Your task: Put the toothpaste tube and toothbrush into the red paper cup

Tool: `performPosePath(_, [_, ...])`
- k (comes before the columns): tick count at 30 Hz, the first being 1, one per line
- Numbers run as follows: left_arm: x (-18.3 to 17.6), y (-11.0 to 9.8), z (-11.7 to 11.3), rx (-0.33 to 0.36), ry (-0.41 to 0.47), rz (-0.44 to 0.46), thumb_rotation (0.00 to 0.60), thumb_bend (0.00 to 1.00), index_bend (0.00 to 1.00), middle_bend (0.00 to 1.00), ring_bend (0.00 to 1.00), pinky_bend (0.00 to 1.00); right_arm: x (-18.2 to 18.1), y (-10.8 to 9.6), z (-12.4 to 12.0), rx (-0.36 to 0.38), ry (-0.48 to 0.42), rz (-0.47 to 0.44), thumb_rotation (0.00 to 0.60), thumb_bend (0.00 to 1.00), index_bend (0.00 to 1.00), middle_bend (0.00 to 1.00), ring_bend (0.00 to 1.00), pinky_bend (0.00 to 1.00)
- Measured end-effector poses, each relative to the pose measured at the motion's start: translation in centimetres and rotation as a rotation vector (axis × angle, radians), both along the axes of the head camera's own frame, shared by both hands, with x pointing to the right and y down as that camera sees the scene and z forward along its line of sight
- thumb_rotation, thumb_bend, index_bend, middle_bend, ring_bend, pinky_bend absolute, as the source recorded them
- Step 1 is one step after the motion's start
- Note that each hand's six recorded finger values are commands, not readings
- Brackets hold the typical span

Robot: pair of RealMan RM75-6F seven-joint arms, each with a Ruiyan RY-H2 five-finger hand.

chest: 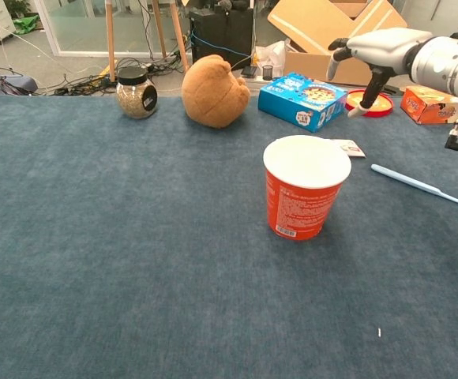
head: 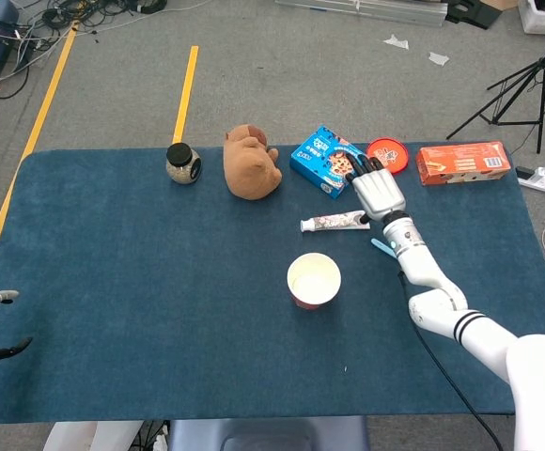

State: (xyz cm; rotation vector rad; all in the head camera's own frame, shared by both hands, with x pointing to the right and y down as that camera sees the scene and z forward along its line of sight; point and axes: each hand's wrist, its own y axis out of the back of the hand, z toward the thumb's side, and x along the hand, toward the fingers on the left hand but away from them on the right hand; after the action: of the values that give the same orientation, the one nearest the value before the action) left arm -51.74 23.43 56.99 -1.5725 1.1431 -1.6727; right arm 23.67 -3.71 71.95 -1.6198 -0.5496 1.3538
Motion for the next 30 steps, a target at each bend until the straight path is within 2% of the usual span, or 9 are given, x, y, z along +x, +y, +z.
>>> performPosePath(16, [-0.6, -0.1, 0.2, -0.01, 0.0, -0.016, 0.6, 0.0, 0.28, 0.35, 0.25, 0.3, -2.4, 0.4, 3.1, -0.044, 0.033, -0.038, 0.6, 0.05, 0.35, 0.0, 0.0, 0.12])
performPosePath(30, [-0.9, -0.1, 0.4, -0.017, 0.001, -0.027, 0.6, 0.0, 0.28, 0.35, 0.25, 0.3, -3.2, 0.9, 4.6, -0.073, 0.062, -0.053, 0.6, 0.05, 0.37, 0.0, 0.0, 0.11])
